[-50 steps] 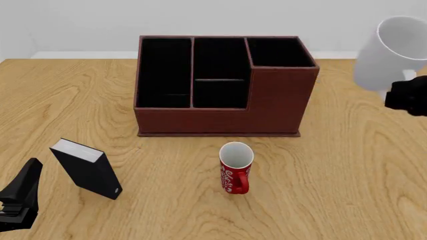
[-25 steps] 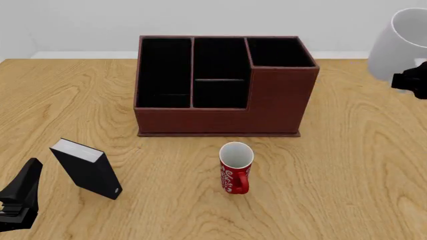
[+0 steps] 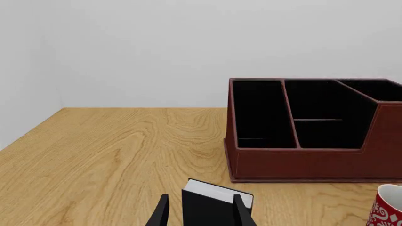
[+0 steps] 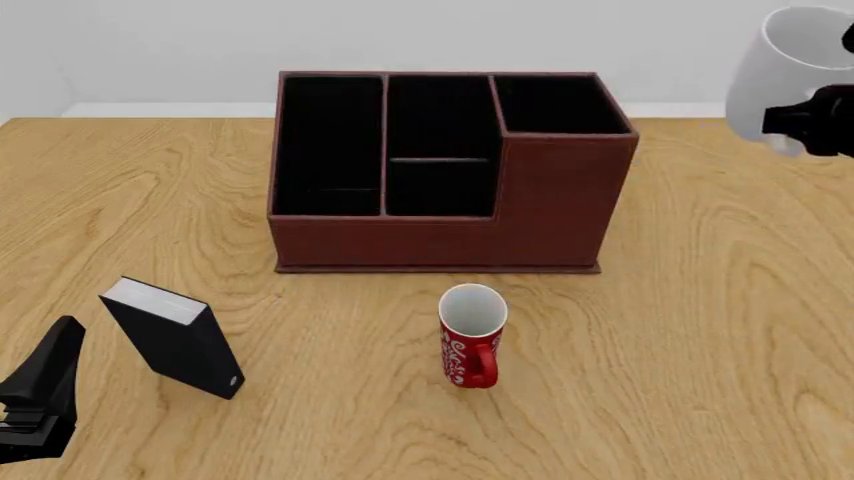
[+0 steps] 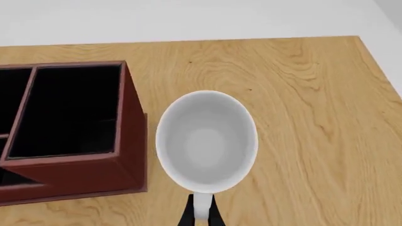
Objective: Pick up the white mug and place it to the right of the caddy.
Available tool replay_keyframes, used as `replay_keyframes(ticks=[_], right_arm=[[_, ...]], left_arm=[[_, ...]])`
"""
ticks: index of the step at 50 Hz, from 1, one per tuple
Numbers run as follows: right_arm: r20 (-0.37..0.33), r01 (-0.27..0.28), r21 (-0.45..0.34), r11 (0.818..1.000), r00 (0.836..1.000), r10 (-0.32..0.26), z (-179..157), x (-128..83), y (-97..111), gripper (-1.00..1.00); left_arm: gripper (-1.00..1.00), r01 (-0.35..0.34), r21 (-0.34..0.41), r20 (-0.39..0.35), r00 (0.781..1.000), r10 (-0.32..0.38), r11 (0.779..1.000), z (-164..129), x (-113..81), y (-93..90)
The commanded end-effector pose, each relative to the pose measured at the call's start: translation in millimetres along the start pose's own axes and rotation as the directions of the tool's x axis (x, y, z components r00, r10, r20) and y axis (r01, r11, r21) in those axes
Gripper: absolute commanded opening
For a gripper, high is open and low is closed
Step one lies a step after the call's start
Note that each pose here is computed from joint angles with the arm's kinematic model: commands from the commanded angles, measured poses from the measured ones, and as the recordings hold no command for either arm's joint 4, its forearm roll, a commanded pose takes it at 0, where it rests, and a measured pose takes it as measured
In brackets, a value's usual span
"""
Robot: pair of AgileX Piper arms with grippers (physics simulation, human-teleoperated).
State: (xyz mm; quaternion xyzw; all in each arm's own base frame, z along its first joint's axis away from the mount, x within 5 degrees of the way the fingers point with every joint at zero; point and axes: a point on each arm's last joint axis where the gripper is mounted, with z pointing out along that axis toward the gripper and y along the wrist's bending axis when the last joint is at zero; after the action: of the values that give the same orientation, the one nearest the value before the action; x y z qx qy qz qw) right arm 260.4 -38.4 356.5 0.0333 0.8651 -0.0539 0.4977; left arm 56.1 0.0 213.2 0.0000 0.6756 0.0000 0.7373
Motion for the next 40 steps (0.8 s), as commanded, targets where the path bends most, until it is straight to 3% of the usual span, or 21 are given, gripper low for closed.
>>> replay_keyframes(ticks=[1,5,14,29,40], right_arm=[[-0.031,-0.012,0.004,1.0,0.999,0.012,27,-13,-3,-1.0],[-0.071,-0.023,-0.035,0.999,0.997,0.02,46,-11,11,-1.0],[-0.138,-0.027,-0.019,0.999,0.99,0.024,93,-3,5,-1.0],[-0.14,-0.021,-0.015,1.0,0.99,0.019,113,-19,2,-1.0],[-0.162,-0.014,-0.009,1.0,0.987,0.012,142,-15,-1,-1.0]], left_arm=[[1.0,0.0,0.0,0.0,1.0,0.0,1.0,0,0.0,0.0],[1.0,0.0,0.0,0.0,1.0,0.0,1.0,0,0.0,0.0],[1.0,0.0,0.0,0.0,1.0,0.0,1.0,0,0.0,0.0],[1.0,0.0,0.0,0.0,1.0,0.0,1.0,0,0.0,0.0],[1.0,0.0,0.0,0.0,1.0,0.0,1.0,0,0.0,0.0]])
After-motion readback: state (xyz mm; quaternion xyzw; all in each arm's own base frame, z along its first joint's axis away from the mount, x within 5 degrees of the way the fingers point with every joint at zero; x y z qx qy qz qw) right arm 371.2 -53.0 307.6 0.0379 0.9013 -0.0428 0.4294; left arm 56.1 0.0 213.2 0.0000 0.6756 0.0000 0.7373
